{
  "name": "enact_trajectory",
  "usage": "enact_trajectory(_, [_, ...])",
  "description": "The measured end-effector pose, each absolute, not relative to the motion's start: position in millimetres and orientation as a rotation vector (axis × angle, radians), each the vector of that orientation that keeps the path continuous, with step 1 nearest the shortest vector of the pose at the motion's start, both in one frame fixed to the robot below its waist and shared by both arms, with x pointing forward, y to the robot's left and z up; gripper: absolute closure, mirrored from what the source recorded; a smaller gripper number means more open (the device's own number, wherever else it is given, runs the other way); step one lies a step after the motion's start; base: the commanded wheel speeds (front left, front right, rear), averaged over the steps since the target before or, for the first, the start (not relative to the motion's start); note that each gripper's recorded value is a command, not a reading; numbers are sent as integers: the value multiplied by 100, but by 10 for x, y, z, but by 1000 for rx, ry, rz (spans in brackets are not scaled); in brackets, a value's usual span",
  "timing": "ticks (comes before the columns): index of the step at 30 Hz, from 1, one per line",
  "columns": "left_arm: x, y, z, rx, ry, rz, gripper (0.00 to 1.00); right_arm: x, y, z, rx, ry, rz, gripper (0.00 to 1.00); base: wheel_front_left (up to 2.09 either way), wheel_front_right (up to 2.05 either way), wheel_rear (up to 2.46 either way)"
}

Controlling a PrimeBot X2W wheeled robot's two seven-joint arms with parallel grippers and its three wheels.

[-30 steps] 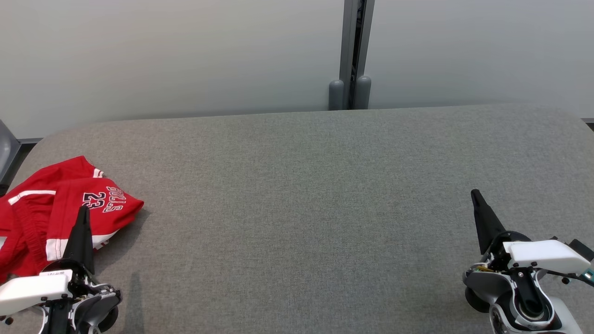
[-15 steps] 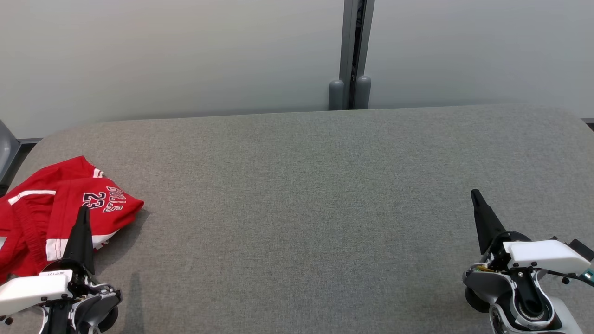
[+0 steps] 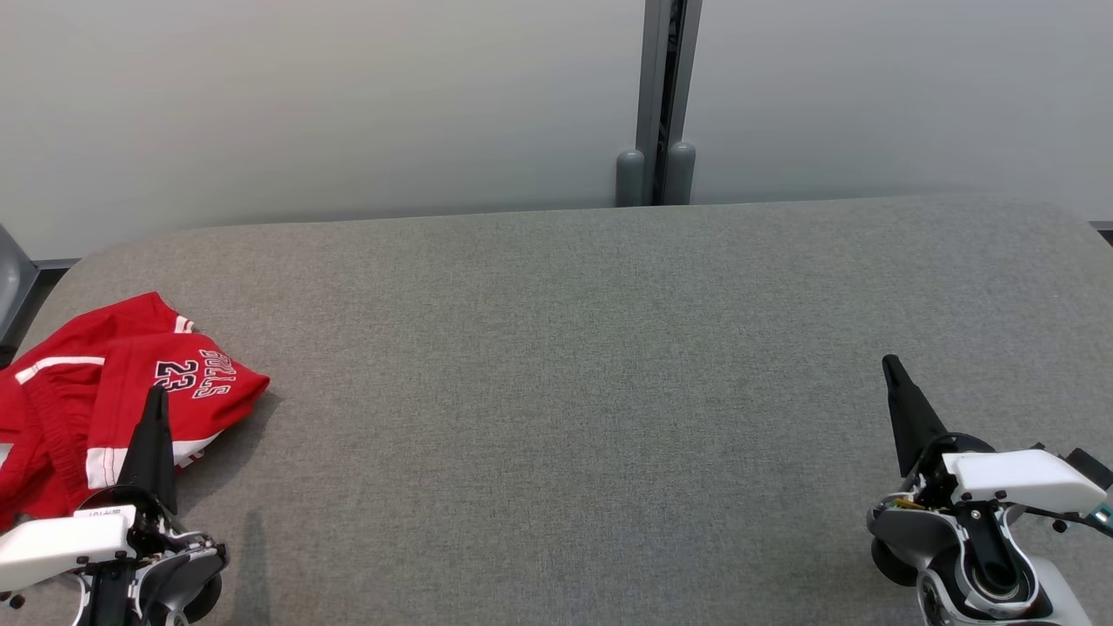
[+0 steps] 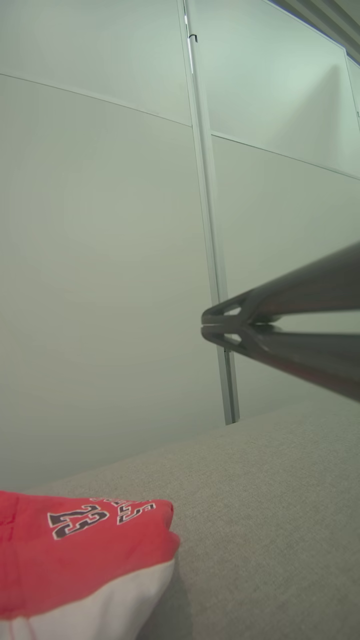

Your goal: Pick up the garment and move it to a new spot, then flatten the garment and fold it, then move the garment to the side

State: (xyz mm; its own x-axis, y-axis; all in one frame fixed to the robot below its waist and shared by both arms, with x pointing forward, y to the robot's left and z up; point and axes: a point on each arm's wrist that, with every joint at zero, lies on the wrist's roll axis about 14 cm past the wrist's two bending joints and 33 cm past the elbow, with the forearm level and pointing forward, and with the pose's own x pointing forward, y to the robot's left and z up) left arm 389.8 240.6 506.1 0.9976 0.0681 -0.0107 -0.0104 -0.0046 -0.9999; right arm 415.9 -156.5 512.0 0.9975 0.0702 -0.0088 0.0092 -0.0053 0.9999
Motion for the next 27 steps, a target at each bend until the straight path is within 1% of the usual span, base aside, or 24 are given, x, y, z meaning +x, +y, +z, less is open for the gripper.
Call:
enact_trajectory(22, [3898,2406,5061,-1574,-45,62,100,4159,-1565,5120,1576,62,48,100,0,0,0])
enact_trajectory(23, [3897,2405,5057,-1575,-44,63,0,4158,-1566,5117,1576,63,47,0,0,0,0])
enact_trajectory(27, [3788,2353,4809,-1596,13,118,0,4037,-1549,4863,1587,118,-13,0,0,0,0])
